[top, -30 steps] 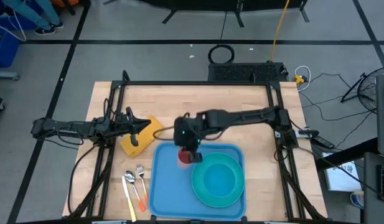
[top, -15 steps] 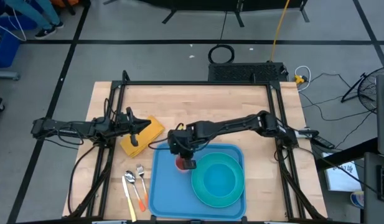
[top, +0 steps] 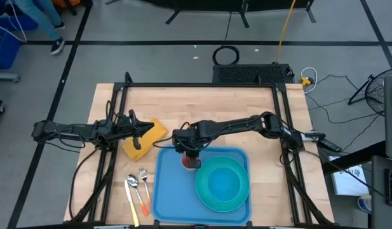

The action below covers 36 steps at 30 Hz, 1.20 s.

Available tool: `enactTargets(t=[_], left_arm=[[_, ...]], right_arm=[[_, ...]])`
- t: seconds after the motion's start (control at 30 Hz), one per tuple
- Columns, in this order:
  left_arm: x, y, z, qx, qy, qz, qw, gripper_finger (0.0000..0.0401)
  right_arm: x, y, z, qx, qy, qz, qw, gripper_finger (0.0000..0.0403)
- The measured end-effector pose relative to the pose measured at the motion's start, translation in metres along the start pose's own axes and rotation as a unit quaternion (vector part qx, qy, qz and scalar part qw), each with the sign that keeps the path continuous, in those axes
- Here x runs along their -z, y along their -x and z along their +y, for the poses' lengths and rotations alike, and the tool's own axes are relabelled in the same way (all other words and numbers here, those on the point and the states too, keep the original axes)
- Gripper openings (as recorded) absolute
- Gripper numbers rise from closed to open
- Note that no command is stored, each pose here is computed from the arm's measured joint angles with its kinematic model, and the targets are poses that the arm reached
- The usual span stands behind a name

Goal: Set up tray
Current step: Put the pink cup on the blue tray

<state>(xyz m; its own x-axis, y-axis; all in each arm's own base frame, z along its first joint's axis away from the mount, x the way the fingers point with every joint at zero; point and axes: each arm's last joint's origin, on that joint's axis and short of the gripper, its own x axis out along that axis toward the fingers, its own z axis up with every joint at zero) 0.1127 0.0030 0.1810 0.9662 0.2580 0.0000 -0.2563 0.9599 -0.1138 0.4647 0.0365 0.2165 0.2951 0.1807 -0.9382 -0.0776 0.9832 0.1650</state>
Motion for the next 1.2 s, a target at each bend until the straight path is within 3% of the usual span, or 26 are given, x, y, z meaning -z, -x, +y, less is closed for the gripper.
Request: enactTargets(t=[0.8, 1.2], left_arm=[[0.0, 0.0, 0.0, 0.0, 0.012, 0.0, 1.0, 0.0033], [0.0, 0.0, 0.0, 0.0, 0.014, 0.002, 1.0, 0.0033]], right_arm=[[0.004, -0.009, 0.0, 0.014, -0.011, -0.01, 1.0, 0.0003], [0.003, -0.007, 0.0, 0.018, -0.016, -0.018, 1.0, 0.0069]])
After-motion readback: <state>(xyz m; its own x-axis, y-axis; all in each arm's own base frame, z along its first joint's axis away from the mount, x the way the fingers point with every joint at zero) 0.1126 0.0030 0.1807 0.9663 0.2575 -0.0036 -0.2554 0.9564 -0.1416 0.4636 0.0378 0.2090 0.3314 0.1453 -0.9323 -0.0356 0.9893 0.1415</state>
